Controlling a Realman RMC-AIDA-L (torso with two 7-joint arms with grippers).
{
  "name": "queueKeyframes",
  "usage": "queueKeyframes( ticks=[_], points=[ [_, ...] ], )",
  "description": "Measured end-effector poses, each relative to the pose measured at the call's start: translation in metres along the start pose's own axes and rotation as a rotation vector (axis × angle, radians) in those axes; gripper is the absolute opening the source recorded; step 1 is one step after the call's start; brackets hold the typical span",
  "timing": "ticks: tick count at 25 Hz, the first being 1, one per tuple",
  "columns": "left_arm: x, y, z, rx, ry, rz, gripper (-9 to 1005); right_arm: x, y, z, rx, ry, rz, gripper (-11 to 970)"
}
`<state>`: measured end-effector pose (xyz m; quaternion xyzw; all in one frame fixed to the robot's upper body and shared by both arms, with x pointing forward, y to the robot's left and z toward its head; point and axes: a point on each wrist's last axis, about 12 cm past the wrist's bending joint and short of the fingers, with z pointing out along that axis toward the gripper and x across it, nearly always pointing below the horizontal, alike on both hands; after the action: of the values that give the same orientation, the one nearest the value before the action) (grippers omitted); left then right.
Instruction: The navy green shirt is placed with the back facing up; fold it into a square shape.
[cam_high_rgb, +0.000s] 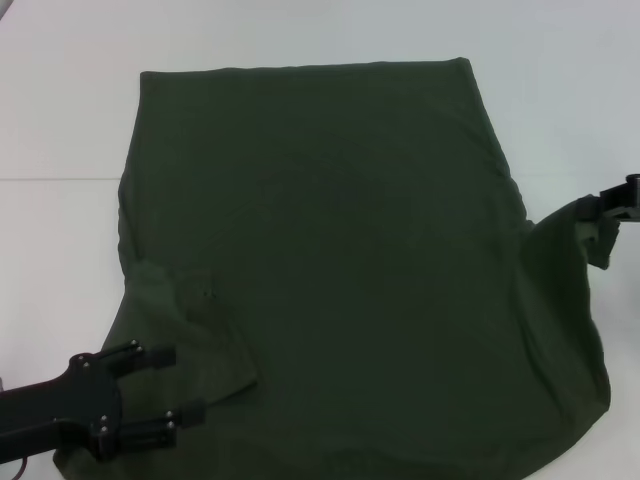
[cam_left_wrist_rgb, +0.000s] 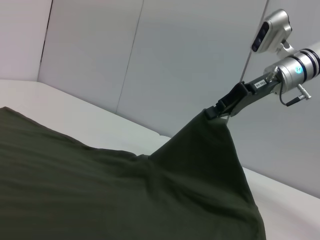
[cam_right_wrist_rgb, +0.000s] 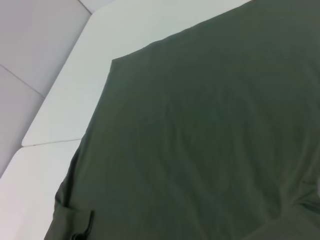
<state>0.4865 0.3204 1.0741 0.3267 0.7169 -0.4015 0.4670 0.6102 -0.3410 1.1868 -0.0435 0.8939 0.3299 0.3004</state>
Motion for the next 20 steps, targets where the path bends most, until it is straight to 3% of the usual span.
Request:
queueKeyframes(
  ticks=[6,13,20],
  points=[
    [0.000,0.000,0.000,-0.001,0.000,0.000,894,-0.003,0.010,0.010,-0.008,0.038,-0.038,83],
    [0.000,0.000,0.000,-0.001,0.000,-0.002,894,0.002,0.007,0.011,-0.007,0.051,-0.034,89],
    [0.000,0.000,0.000,-0.001,-0.001,-0.012,894,0.003,0.027,0.046,-0.039,0.141,-0.081,95]
  ],
)
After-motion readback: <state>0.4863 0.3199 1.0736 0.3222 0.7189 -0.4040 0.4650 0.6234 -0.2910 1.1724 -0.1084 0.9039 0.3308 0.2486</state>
